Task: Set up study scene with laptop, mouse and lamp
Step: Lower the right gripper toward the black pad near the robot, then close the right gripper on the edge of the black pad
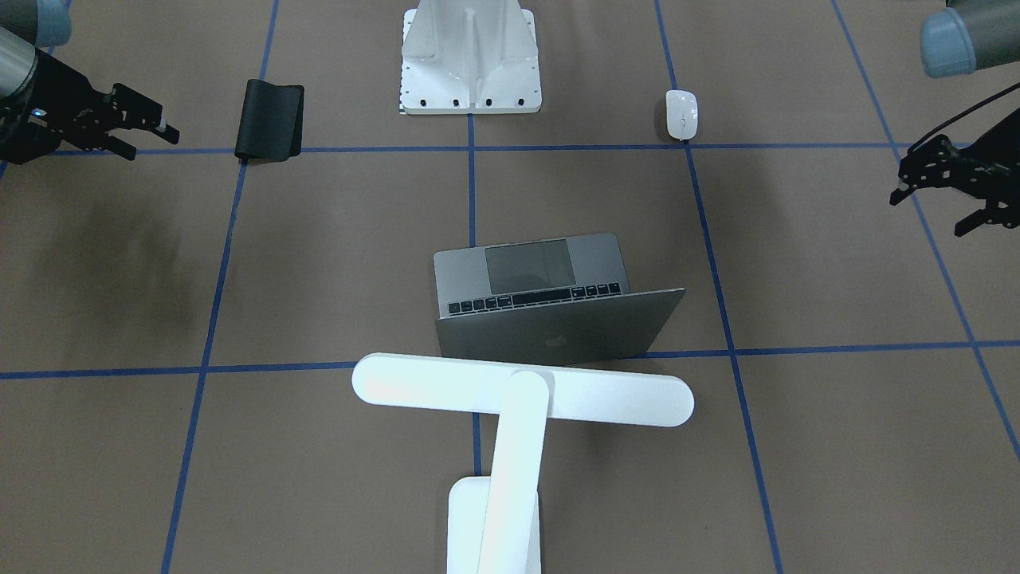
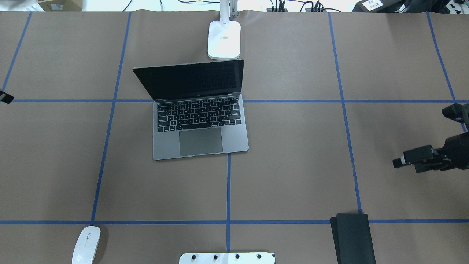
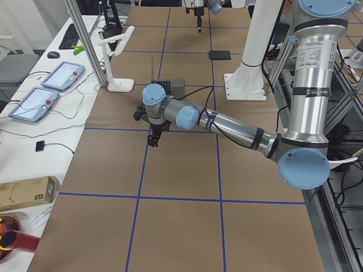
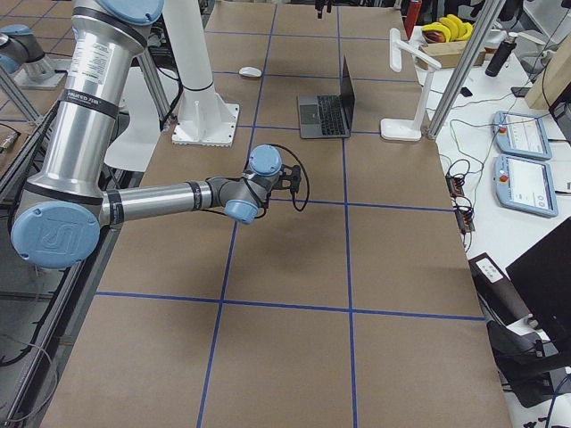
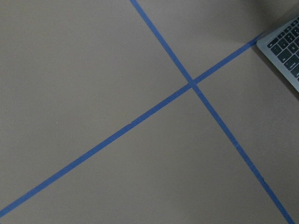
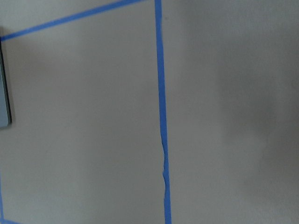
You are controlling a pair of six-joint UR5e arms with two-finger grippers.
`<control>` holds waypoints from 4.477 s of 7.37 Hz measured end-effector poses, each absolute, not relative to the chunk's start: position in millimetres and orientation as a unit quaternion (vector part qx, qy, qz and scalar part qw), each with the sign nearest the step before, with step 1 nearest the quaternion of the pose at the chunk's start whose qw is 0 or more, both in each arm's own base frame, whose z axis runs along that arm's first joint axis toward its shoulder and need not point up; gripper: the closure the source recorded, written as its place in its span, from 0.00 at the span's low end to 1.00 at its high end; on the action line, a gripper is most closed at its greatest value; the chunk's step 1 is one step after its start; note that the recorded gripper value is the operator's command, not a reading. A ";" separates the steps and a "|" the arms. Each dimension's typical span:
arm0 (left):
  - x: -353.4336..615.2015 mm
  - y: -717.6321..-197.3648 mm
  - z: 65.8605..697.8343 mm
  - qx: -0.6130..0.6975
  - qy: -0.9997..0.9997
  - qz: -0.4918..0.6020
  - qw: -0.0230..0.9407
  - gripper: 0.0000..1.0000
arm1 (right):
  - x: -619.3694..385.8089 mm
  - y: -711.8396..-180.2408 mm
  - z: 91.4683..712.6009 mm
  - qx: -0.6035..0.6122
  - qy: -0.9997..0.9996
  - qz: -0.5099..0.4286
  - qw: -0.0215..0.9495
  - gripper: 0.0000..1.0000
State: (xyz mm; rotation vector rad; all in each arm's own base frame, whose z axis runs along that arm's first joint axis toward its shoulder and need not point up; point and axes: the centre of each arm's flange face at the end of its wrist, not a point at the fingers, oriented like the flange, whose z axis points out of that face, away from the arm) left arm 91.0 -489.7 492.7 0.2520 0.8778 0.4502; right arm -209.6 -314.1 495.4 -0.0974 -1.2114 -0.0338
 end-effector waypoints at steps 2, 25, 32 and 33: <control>85.8 -477.5 514.1 0.125 0.421 0.210 0.873 0.00 | -244.4 -293.7 496.3 -0.055 -0.560 -0.045 0.826 0.02; 83.6 -474.8 539.7 0.142 0.422 0.214 0.869 0.00 | -317.4 -235.8 513.5 -0.119 -0.509 -0.065 0.850 0.55; 81.6 -475.2 540.3 0.143 0.421 0.212 0.870 0.00 | -334.9 -248.3 501.1 -0.121 -0.503 -0.060 0.854 0.55; 81.6 -475.3 540.6 0.143 0.421 0.212 0.870 0.00 | -333.9 -249.8 500.6 -0.120 -0.504 -0.062 0.853 0.55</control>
